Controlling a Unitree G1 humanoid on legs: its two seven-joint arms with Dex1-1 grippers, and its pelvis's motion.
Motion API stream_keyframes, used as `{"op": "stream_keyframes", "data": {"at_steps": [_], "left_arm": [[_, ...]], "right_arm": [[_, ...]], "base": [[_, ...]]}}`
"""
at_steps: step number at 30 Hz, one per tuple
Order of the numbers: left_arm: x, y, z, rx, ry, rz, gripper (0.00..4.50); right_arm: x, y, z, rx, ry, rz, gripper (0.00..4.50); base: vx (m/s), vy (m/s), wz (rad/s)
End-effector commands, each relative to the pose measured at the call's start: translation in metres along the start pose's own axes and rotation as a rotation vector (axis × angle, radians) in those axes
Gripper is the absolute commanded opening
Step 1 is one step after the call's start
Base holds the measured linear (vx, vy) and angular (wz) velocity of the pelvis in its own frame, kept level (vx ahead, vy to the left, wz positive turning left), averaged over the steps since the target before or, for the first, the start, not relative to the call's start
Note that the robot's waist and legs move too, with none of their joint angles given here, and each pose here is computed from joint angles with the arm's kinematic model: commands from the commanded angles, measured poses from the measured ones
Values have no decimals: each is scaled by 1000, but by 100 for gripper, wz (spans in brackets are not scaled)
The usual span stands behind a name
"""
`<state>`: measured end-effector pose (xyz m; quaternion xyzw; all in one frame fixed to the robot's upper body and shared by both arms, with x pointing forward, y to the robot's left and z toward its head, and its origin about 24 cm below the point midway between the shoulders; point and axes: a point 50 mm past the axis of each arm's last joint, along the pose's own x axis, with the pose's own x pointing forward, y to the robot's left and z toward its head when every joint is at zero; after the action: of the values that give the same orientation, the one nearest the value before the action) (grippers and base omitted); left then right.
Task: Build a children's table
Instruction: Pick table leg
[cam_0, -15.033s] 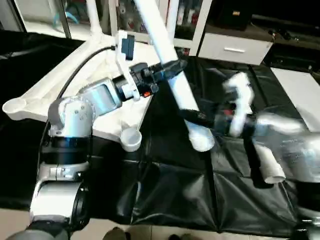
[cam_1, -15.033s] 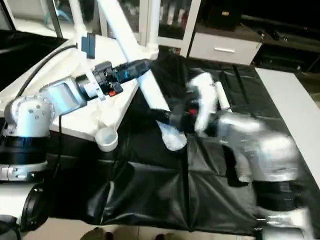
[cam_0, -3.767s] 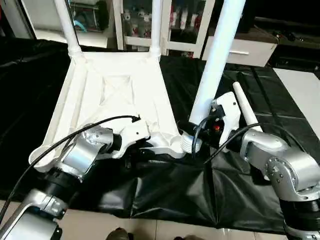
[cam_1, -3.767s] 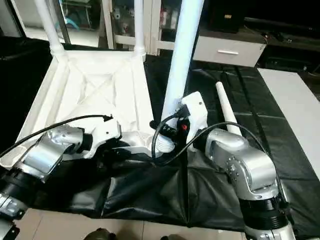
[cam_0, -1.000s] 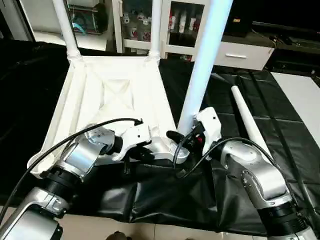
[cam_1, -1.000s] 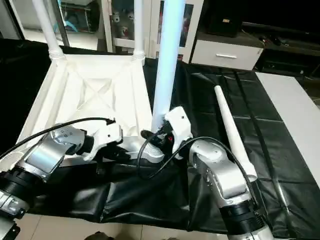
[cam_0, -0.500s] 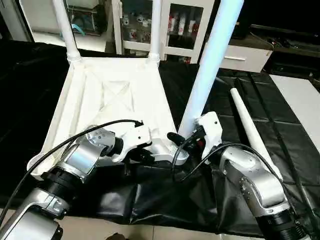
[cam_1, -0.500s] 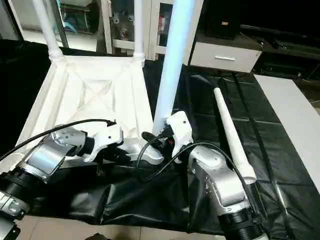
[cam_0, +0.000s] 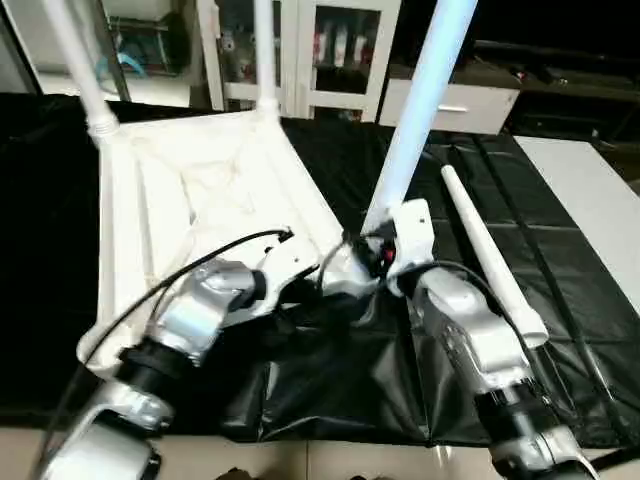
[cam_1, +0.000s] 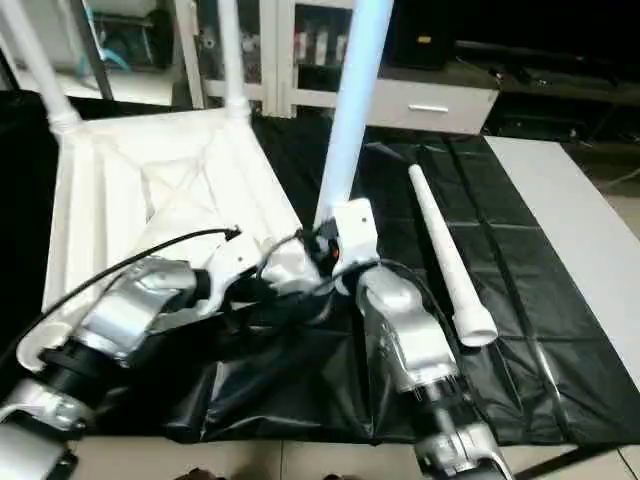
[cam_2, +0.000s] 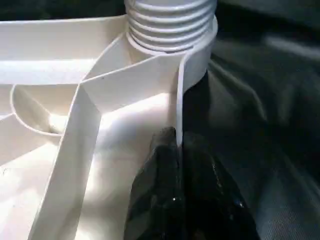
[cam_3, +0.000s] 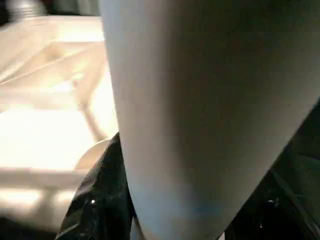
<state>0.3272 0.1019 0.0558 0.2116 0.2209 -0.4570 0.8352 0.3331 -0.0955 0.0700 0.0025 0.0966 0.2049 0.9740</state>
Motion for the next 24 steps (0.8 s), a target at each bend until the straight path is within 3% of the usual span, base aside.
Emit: {"op": "stream_keyframes", "data": {"at_steps": [1,2,9,24], "left_arm": [[-10,19,2,-83,-56,172,0],[1,19,16,-153,-98,281,0],[28,-2,46,-201,-170,315,0],[27,1,44,-197,-147,343,0]], "right_arm": [[-13,-37,-38,6,166,-197,187],[-1,-37,-34,41,152,-257,187],[21,-30,-29,116,153,-335,187],[29,-29,-28,122,153,-341,187]], "base": [[0,0,0],[0,0,0],[0,0,0],[26,-11,2]]}}
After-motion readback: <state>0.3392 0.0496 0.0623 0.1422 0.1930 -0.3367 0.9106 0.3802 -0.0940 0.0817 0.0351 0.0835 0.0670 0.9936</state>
